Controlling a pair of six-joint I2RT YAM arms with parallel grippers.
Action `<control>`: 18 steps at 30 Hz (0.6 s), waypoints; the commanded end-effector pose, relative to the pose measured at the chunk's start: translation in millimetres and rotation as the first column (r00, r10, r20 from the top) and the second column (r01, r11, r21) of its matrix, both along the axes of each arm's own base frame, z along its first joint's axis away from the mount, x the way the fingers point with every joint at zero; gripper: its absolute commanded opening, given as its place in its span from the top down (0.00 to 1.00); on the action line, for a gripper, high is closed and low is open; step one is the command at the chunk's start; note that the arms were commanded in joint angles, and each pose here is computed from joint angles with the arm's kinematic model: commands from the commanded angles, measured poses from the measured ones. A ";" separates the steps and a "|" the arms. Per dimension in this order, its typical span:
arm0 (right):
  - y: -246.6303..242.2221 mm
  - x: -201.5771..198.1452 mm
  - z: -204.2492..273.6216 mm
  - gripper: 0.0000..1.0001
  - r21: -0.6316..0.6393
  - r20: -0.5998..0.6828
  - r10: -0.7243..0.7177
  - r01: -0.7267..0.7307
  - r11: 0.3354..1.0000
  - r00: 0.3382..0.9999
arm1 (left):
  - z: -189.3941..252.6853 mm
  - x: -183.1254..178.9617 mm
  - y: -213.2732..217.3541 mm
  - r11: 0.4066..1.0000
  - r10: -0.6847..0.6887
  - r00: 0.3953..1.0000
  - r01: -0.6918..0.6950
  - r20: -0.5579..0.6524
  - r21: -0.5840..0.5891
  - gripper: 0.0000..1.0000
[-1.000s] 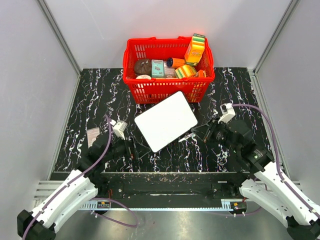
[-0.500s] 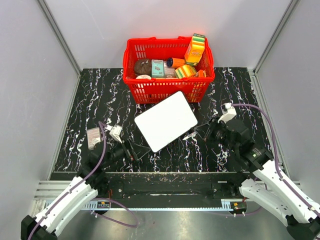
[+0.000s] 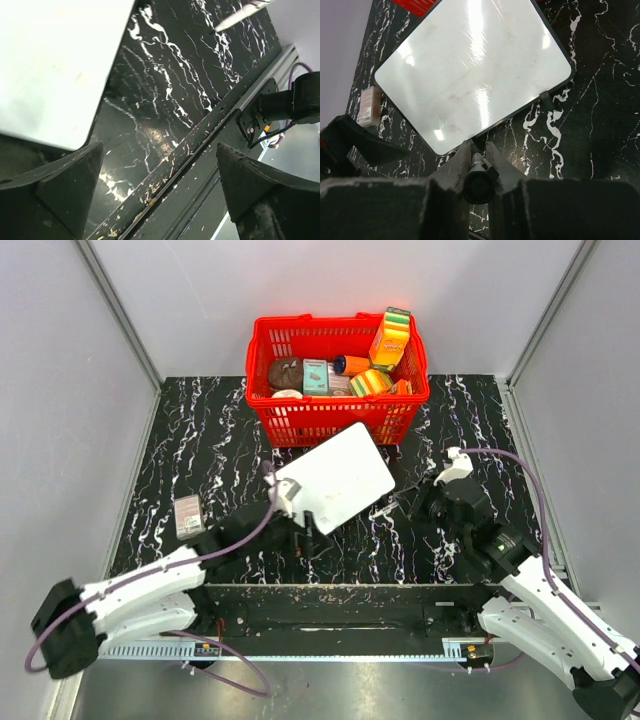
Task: Write a sentence on the whiteboard
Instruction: Move the whiteboard to the center of the board.
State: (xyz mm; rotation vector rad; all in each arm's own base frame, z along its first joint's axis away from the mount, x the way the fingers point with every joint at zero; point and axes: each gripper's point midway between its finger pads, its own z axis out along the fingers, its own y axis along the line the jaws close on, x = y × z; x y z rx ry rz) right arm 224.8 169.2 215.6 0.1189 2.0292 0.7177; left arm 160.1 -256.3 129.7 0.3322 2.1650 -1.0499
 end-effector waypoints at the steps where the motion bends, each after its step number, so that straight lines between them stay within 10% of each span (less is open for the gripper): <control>1: -12.4 12.2 0.4 1.00 -0.031 0.037 -0.083 0.084 0.996 0.996 | 10.6 21.4 -30.2 0.996 0.015 0.994 -0.025 0.109 0.090 0.02; 18: -54.8 36.7 -21.7 1.00 -0.001 -0.057 -0.119 0.120 0.993 0.991 | -55.2 43.7 -120.2 0.914 -0.059 0.993 0.014 0.100 0.405 0.45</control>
